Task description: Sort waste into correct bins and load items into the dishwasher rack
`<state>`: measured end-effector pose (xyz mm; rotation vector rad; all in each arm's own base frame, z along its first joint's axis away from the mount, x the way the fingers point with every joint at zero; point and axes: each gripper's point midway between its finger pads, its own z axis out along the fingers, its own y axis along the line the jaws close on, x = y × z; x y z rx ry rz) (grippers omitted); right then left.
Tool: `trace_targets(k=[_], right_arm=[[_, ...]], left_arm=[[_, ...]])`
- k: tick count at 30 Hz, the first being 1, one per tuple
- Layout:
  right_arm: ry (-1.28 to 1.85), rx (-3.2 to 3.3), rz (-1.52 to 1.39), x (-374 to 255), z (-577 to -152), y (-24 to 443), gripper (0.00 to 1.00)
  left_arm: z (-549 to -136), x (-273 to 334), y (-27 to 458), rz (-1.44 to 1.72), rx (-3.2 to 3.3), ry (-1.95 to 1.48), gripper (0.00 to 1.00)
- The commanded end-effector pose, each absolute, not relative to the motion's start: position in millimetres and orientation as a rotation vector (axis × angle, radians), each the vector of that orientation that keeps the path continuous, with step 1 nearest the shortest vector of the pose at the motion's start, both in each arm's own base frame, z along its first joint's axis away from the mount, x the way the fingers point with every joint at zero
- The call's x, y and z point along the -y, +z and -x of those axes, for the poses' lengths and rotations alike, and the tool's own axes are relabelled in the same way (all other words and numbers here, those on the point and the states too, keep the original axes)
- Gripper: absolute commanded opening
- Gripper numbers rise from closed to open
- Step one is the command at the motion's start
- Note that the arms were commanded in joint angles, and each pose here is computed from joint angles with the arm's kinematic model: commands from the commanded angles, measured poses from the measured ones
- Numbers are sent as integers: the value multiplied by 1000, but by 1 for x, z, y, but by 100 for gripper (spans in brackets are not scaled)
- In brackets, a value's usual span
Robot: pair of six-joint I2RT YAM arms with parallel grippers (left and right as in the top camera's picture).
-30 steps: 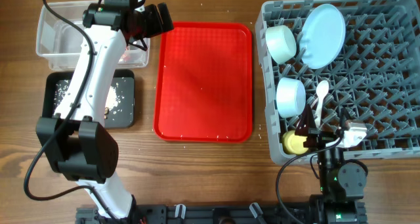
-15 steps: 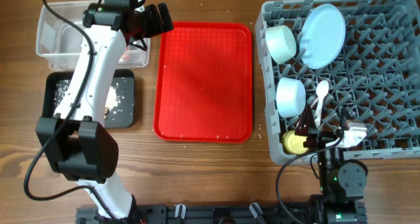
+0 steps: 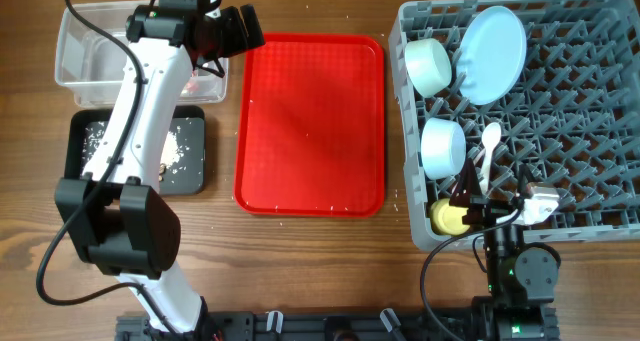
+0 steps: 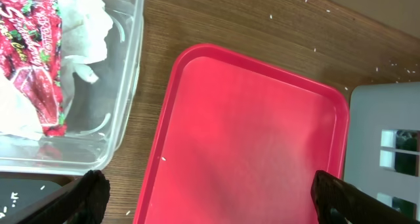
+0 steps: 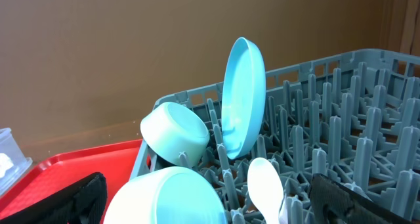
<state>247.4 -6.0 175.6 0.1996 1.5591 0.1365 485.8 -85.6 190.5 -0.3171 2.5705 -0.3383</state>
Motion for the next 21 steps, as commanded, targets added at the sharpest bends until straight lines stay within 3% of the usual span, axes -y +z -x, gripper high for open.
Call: trace_targets(k=[1,13,21], right_arm=[[129,-1554,-201,7,-247,176,100],[128,-1555,-201,7,-247,176,100],[128,-1555,-201,7,-247,176,100]], left_arm=[[-478,107,225,247,-2504,-368,100],[-493,119,279,188,-2145,-390,100],[-431,57,270,290,-2064,-343,100]])
